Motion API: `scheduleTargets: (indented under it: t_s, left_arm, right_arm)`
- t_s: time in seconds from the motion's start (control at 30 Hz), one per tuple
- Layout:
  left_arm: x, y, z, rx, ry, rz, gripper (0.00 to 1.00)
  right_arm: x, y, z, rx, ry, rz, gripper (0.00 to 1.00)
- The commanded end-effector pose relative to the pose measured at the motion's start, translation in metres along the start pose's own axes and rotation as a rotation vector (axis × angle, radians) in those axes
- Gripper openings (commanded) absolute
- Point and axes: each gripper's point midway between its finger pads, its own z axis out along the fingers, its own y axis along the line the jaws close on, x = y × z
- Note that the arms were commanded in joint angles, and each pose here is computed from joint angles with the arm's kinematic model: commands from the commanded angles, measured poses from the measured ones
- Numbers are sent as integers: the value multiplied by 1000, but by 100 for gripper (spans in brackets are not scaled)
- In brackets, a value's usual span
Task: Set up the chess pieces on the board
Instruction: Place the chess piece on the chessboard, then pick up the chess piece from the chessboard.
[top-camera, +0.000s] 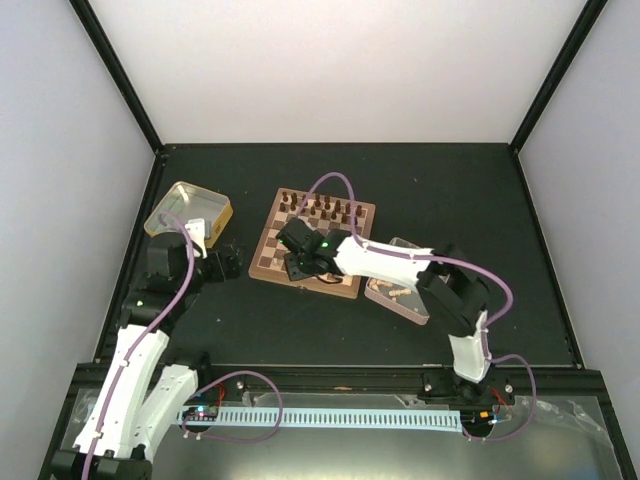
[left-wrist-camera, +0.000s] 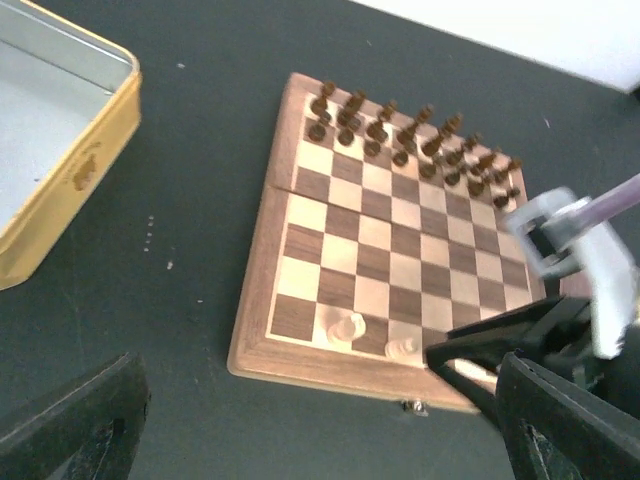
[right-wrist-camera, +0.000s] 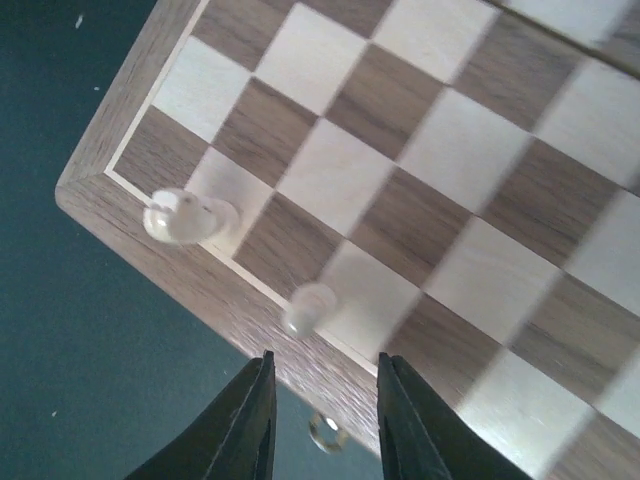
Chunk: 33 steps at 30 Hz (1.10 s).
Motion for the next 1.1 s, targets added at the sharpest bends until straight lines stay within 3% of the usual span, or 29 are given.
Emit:
scheduleTargets:
  t_s: [0.0,0.23,0.43,1.07]
  left_arm:
    - [-1,-32,-2,166,48,40,92]
    - [30,-73,23,274,213,-7,67]
    - [60,-88,57,88,364,22,42]
    - [104,-84,132,-121,559,102,36]
  right_arm:
    - [-19,-14,-39,-71,-108,124,29]
    - [-8,-68,-64,-66,-176,292,28]
    - [12,-104,-73,-35,-200,372,27]
    - [34,-140,-94,35,-253,401,26]
